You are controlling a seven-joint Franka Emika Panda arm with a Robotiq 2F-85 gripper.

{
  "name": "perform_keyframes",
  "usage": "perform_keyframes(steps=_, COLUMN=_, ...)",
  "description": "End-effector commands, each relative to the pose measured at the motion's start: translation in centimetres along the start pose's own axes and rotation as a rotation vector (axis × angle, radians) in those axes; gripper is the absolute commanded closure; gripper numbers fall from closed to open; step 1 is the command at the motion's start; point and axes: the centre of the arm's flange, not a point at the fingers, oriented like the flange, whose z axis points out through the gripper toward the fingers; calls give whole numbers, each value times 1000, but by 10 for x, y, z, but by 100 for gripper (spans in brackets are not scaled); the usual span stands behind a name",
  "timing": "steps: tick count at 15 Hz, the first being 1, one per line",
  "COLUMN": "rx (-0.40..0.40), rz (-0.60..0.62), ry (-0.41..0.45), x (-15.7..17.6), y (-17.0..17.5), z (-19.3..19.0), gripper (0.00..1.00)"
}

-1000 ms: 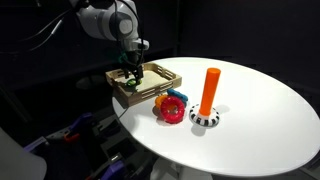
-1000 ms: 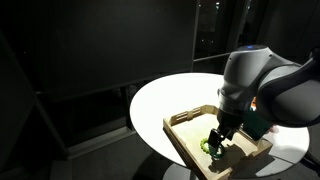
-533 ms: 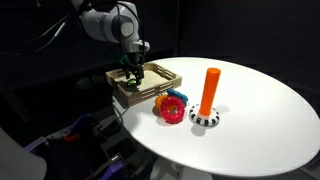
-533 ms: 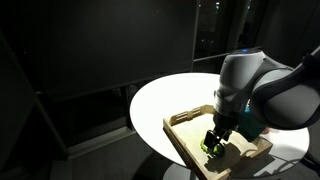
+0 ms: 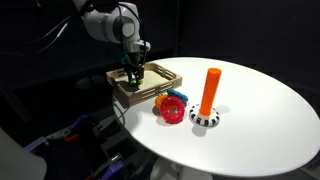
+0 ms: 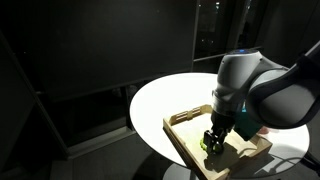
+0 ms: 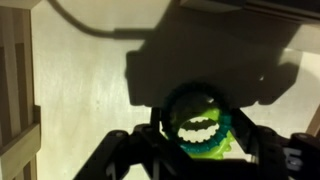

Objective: Remove the dark green ring from the tray and put it on the orange ring

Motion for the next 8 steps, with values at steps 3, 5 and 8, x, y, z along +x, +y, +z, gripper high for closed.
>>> perform_keyframes(steps=3, rx=10, rz=47, ry=28, x=7, y=12, z=-20, gripper=55)
perform_keyframes(steps=5, rx=12, rz=69, ry=37, x=10, y=22, z=-30, gripper=55)
perform_keyframes(steps=8, rx=19, rz=106, ry=51, x=15, y=38, z=-48, gripper=55)
